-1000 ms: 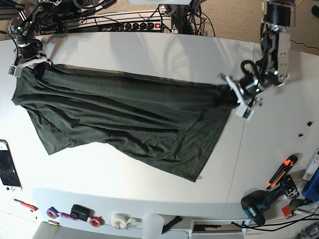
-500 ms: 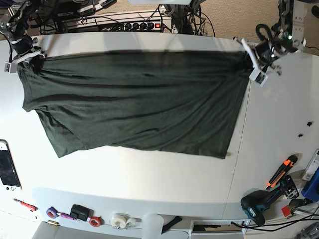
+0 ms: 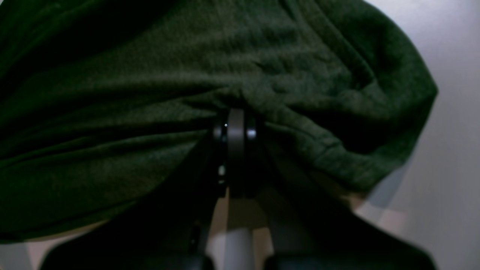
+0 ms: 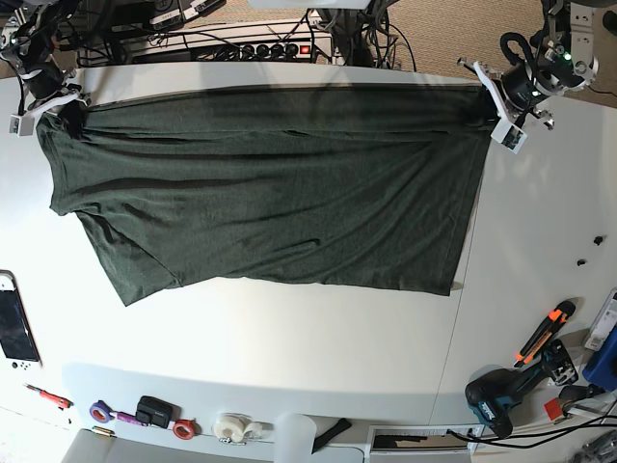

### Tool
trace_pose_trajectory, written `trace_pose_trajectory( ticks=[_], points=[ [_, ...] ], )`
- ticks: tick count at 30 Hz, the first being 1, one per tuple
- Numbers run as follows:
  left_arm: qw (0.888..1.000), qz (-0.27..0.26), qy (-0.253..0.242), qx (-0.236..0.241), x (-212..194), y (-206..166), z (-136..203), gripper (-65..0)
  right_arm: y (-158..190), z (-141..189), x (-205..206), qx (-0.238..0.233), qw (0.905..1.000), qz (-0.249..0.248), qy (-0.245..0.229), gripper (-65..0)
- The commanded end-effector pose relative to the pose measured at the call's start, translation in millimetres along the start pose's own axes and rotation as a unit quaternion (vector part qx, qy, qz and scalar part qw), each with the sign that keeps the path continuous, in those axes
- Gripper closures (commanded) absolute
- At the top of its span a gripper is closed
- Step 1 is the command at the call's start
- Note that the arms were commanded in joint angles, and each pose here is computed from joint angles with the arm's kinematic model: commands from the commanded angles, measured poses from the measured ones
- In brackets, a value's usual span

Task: Layout the t-shirt on the table in an organized manner, then fold the t-shirt properly
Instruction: 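Release the shirt and lift both grippers away from it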

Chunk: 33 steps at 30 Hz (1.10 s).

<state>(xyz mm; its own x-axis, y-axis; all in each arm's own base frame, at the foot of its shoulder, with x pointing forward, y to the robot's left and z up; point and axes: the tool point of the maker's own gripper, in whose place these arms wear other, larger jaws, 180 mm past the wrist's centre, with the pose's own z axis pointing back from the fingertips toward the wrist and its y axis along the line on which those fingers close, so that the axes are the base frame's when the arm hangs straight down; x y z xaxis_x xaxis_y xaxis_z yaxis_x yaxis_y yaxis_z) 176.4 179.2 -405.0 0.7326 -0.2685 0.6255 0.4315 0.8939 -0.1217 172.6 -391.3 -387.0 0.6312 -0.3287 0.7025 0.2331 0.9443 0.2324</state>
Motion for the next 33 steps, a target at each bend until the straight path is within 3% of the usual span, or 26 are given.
trace_pose_trajectory(
  ticks=[1, 3, 5, 7, 9, 14, 21, 24, 28, 33],
  points=[
    [0.999, -0.008, 0.028, 0.022, -8, 11, 2, 0.0, -9, 5, 4, -0.014, 0.9998, 0.013, 0.01, 0.0],
    [1.0, 0.0, 0.016, 0.025, 1, 14, 0, 0.0, -8, 5, 5, -0.012, 0.9998, 0.011, 0.008, 0.0],
    [1.0, 0.003, 0.005, 0.022, 9, 15, -1, -7.3, -7, 4, 7, -0.01, 0.9999, 0.009, 0.005, 0.0],
    [1.0, 0.003, -0.001, 0.022, 15, 16, -2, -15.9, -5, 4, 10, -0.005, 1.0, 0.005, -0.002, -9.0],
    [1.0, 0.003, -0.005, 0.021, 18, 17, -2, -20.3, -3, 5, 15, 0.002, 0.9999, 0.0, -0.01, -16.9],
    [1.0, 0.008, -0.016, 0.015, 24, 15, -2, -21.1, 4, 8, 30, 0.016, 0.9994, 0.005, -0.029, -20.2],
    [0.997, -0.03, -0.074, 0.023, 69, 10, 16, -21.1, 18, 33, 82, 0.007, 0.9934, 0.072, -0.088, -20.2],
    [0.99, -0.054, -0.118, 0.06, 102, 25, 40, -21.1, 26, 54, 112, -0.007, 0.9854, 0.11, -0.13, -20.2],
    [0.972, -0.077, -0.185, 0.124, 147, 52, 81, -21.1, 37, 79, 146, -0.025, 0.9716, 0.149, -0.182, -20.1],
    [0.951, -0.065, -0.248, 0.172, 181, 83, 116, -21.1, 41, 87, 179, -0.044, 0.9585, 0.168, -0.226, -20.1]
  ],
)
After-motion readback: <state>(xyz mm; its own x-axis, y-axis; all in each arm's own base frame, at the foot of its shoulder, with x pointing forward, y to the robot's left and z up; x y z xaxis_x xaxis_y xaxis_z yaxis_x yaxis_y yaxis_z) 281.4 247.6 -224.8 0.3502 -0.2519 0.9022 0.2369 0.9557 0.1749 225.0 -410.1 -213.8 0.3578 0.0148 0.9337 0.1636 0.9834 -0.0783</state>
